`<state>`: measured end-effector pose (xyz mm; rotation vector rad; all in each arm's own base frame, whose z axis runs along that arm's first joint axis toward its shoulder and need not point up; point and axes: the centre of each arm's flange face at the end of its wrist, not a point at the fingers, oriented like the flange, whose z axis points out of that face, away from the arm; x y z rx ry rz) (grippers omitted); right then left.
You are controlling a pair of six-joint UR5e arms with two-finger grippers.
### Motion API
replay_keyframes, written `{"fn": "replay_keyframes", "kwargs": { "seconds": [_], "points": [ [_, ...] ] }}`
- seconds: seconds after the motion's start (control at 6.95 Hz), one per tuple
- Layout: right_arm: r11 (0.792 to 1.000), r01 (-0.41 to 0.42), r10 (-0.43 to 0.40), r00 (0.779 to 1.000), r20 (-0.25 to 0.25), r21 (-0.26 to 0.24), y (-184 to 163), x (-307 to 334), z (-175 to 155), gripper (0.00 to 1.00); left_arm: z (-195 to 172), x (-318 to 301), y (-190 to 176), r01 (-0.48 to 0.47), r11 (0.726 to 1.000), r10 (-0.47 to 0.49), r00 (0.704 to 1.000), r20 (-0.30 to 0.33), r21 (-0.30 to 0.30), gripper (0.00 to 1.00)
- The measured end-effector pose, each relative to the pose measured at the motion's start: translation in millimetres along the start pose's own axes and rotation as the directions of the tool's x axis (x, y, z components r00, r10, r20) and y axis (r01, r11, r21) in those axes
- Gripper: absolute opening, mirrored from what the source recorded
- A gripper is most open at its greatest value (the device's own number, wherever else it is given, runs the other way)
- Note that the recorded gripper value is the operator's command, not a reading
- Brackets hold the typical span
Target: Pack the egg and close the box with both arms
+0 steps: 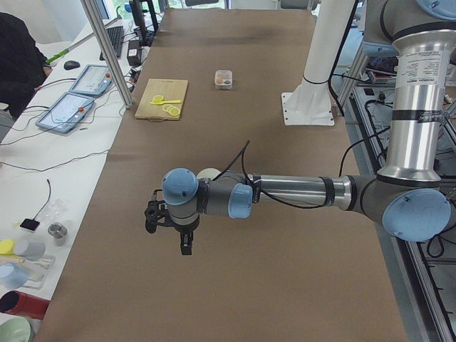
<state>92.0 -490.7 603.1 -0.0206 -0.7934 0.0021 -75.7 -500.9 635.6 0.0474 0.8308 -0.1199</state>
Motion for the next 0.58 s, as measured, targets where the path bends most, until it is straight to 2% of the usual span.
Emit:
{"fn": "replay_keyframes", "kwargs": {
  "seconds": [0.58],
  "points": [
    [1.0,-0.002,0.002,1.0,0.001,-0.001,-1.1,2.0,1.5,1.0,3.1,-4.5,4.7,0.008,1.0,-0.008,1.0,0.004,-0.006,0.98]
  ]
}}
